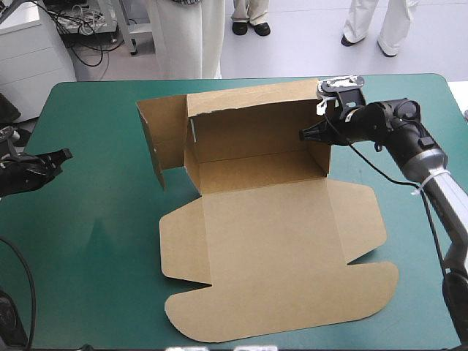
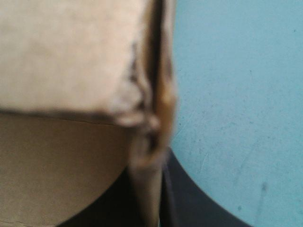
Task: Fold the box
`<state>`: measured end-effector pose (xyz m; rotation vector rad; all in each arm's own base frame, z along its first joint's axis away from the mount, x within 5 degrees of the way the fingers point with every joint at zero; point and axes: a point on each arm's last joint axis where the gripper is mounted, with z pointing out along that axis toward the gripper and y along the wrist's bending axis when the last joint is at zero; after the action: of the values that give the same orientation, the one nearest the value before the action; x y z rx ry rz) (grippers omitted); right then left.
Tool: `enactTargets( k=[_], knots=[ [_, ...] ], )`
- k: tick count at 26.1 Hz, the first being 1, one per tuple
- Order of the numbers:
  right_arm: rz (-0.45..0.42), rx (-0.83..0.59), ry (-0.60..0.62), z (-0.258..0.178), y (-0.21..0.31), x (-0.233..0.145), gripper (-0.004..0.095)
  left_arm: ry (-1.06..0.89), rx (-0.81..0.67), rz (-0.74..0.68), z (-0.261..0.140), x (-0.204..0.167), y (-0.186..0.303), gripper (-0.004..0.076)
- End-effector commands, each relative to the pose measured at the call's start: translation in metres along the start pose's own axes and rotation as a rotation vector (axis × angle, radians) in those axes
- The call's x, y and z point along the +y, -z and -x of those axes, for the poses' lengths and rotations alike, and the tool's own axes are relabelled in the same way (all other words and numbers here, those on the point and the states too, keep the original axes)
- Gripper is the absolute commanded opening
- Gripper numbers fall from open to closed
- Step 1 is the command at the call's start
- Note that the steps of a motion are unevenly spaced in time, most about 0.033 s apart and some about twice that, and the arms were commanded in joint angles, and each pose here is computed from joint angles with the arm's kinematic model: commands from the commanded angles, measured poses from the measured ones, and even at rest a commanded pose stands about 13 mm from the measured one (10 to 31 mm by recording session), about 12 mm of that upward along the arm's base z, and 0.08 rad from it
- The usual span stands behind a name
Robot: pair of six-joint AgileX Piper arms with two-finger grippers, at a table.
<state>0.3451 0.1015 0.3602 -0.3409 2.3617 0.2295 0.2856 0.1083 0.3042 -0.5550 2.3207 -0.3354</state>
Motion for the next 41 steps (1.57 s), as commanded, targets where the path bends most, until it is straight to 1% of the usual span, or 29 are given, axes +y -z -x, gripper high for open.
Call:
enactTargets(
  k=[1,3,4,5,8,11,16,20,24,33,37,41],
  knots=[
    [0.014,-0.072,-0.078,0.019,0.039,0.003,-0.0002,0.005,-0.103,-0.022,0.012,-0.009,0.018,-0.0017],
    [0.016,-0.013,-0.106,0.016,0.042,0.004,-0.0002,0.005,-0.101,-0.022,0.012,-0.009,0.018,-0.0017],
    [0.02,0.045,-0.123,0.011,0.041,0.005,-0.0002,0.005,-0.099,-0.023,0.012,-0.009,0.018,-0.0017],
    [0.02,0.072,-0.123,0.008,0.041,0.005,-0.0002,0.005,-0.099,-0.023,0.012,-0.009,0.018,-0.0017],
    [0.02,0.22,-0.121,-0.004,0.037,0.005,-0.0003,0.012,-0.097,-0.024,0.011,-0.009,0.017,-0.0017],
    [0.024,0.316,-0.116,-0.012,0.033,0.005,-0.0002,0.015,-0.097,-0.024,0.011,-0.009,0.017,-0.0017],
    [0.014,0.343,-0.116,-0.014,0.017,0.003,-0.0002,0.023,-0.087,-0.033,0.01,-0.01,0.017,-0.0017],
    [0.011,0.401,-0.122,-0.018,-0.007,0.001,-0.0003,0.023,-0.082,-0.035,0.01,-0.01,0.017,-0.0017],
    [0.008,0.416,-0.127,-0.02,-0.029,-0.001,-0.0002,0.023,-0.08,-0.036,0.01,-0.01,0.017,-0.0017],
    [-0.03,0.35,-0.107,-0.008,-0.05,-0.007,-0.0004,0.027,-0.079,-0.038,0.01,-0.01,0.016,-0.0017],
    [-0.051,0.352,-0.092,-0.004,-0.06,-0.009,-0.0002,0.03,-0.082,-0.04,0.01,-0.01,0.016,-0.0017],
    [-0.051,0.35,-0.092,0.0,-0.066,-0.01,0.0007,0.03,-0.084,-0.04,0.01,-0.01,0.016,-0.0017]
  ],
)
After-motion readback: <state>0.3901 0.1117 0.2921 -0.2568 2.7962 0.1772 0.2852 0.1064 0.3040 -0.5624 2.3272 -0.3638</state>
